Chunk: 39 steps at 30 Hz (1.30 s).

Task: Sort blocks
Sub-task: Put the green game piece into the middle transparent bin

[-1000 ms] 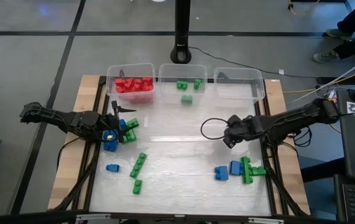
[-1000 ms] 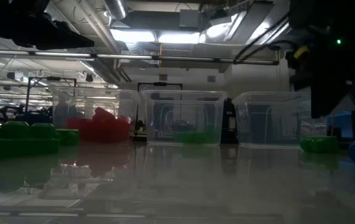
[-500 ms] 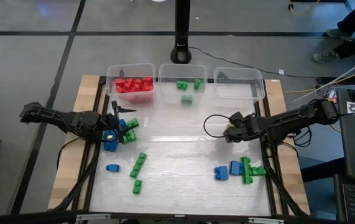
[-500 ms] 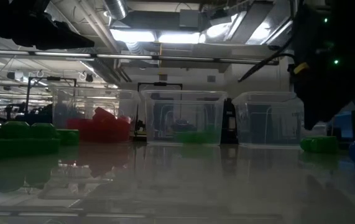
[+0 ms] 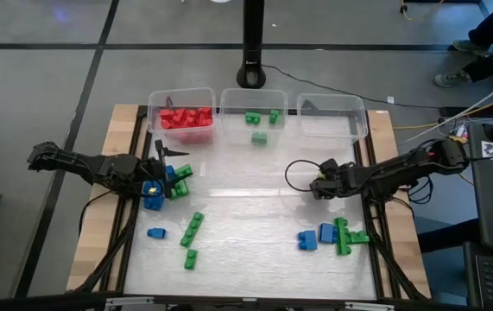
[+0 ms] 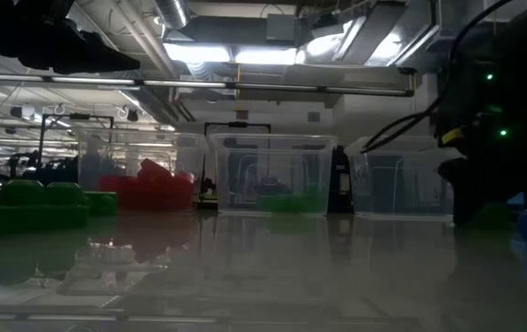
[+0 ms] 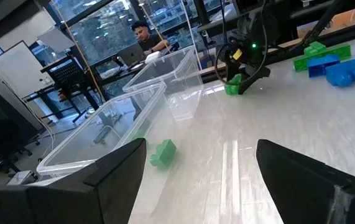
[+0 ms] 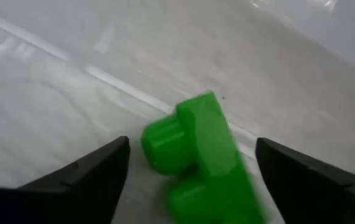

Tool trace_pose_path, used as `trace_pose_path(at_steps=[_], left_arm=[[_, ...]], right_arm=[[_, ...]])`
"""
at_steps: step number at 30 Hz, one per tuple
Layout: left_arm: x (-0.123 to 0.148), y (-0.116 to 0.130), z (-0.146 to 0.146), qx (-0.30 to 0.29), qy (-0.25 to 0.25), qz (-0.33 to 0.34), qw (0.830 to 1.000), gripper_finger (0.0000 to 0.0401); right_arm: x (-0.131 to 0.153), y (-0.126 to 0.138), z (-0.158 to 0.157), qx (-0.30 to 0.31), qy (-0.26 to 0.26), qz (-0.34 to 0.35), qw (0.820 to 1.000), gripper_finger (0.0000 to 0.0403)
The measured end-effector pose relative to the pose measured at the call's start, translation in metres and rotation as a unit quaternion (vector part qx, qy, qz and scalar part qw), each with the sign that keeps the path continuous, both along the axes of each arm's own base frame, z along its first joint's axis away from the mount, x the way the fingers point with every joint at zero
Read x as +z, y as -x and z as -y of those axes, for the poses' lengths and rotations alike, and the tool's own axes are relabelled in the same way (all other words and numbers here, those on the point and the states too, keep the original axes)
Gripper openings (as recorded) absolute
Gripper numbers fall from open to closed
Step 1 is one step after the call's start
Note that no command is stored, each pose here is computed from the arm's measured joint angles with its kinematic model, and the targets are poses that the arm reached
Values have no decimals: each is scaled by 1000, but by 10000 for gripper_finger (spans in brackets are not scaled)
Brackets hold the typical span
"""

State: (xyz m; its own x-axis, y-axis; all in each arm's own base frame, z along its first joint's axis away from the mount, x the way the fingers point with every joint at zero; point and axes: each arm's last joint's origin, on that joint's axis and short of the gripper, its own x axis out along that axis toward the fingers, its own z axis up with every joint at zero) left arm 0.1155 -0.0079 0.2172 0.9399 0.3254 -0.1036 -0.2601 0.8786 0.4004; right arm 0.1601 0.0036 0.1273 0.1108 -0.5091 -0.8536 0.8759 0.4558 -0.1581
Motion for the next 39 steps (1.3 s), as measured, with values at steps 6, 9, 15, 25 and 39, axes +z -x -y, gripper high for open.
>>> trace_pose_path(at_steps=[6,9,15,25,39], left_arm=[[0,0,0,0,2,2,1000,296],[0,0,0,0,4,2,1000,296],[0,0,0,0,2,2,1000,296],[0,0,0,0,3,2,1000,296],[1,0,0,0,-3,2,1000,296]], right_arm=[[-3,0,0,5,-2,-2,1000,240],[-3,0,0,14,0,-8,1000,182],[-2,-3,0,53,10,-11,999,169],[18,-45,-4,189,74,101,974,172],[132,-110,7,327,308,150,881,173]])
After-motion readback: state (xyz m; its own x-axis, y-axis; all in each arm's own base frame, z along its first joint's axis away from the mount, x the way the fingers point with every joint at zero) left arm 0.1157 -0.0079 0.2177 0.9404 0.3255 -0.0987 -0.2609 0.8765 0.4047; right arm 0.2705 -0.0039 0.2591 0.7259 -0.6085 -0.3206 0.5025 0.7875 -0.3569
